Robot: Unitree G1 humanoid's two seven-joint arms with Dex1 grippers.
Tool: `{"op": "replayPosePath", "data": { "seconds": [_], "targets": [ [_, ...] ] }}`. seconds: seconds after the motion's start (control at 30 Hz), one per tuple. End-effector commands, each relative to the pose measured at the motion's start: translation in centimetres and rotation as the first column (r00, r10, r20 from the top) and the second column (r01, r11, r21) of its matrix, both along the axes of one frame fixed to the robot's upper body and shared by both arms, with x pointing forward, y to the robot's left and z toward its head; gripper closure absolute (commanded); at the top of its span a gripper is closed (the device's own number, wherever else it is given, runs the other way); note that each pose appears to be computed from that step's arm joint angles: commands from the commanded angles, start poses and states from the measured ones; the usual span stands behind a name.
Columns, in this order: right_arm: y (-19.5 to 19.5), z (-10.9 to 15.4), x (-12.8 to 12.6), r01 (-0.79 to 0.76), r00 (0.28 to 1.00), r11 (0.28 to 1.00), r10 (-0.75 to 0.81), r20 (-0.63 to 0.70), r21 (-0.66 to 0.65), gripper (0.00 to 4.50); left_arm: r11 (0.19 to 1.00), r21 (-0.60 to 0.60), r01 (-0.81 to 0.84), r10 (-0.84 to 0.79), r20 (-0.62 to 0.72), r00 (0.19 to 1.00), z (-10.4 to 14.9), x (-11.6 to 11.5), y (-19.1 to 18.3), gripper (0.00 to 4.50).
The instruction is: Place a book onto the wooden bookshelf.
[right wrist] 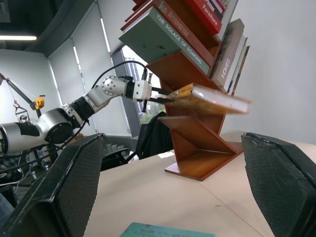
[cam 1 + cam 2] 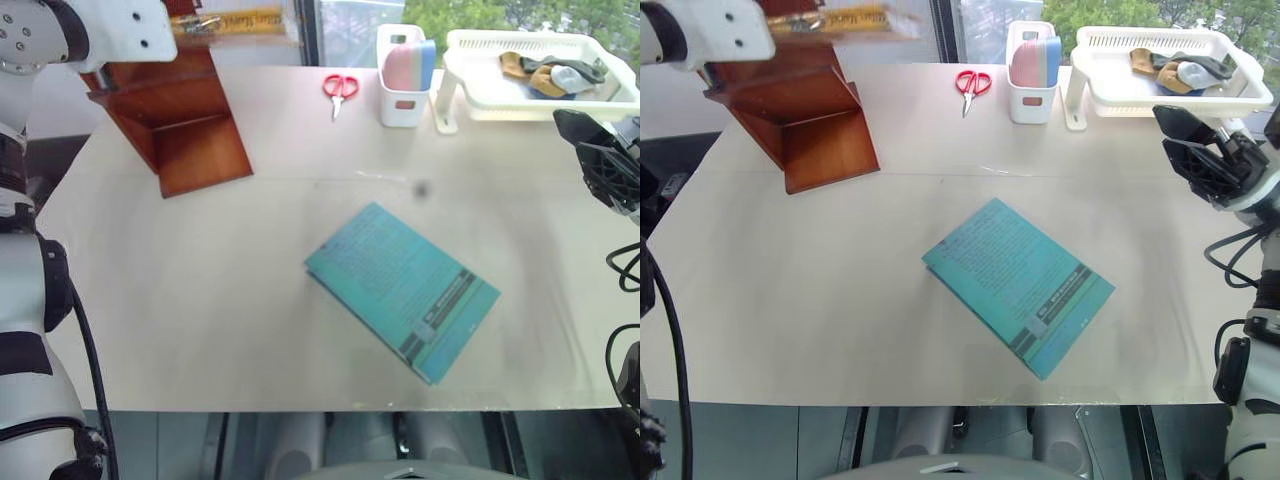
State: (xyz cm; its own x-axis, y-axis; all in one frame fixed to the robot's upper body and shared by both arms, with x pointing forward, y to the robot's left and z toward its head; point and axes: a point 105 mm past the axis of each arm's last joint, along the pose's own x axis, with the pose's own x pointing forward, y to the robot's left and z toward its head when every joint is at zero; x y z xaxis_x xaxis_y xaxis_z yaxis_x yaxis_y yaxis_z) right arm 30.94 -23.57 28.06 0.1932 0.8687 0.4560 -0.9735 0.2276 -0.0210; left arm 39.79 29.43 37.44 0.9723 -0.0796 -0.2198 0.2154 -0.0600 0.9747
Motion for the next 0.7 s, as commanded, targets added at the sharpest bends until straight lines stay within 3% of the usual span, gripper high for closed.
{"op": "replayPosePath", "data": {
  "seconds": [0.03, 0.17, 0.33, 0.4, 0.5, 0.7],
  "targets": [
    [-0.1, 0.7, -0.6, 0.003, 0.998, 1.0, -0.003, 0.06, -0.01, 0.0, 0.997, -0.007, -0.074, 0.074, 0.055, 0.996, 2.1, -1.2, 1.7, 4.36],
    [0.0, 0.6, -0.6, 0.005, 0.998, 1.0, -0.005, 0.062, -0.009, 0.0, 0.991, -0.028, -0.129, 0.129, 0.02, 0.991, 1.8, -1.7, 2.6, 4.36],
    [0.6, 0.6, -0.5, 0.0, 0.997, 1.0, 0.001, 0.072, -0.012, 0.0, 0.986, -0.042, -0.16, 0.159, -0.025, 0.987, 1.2, -2.3, 2.7, 2.04],
    [0.7, 0.6, -0.6, -0.003, 0.997, 1.0, 0.004, 0.077, -0.012, 0.0, 0.983, -0.051, -0.175, 0.172, -0.046, 0.984, 0.7, -2.3, 2.9, 1.43],
    [0.8, 0.6, -0.7, -0.001, 0.997, 1.0, 0.002, 0.08, -0.011, 0.0, 0.978, -0.059, -0.199, 0.196, -0.058, 0.979, 0.1, -2.3, 3.1, 0.15],
    [0.6, 0.6, -0.9, 0.012, 0.997, 1.0, -0.011, 0.082, -0.008, 0.0, 0.967, -0.075, -0.244, 0.241, -0.055, 0.969, -0.1, -2.7, 3.9, 0.07]
  ]
}}
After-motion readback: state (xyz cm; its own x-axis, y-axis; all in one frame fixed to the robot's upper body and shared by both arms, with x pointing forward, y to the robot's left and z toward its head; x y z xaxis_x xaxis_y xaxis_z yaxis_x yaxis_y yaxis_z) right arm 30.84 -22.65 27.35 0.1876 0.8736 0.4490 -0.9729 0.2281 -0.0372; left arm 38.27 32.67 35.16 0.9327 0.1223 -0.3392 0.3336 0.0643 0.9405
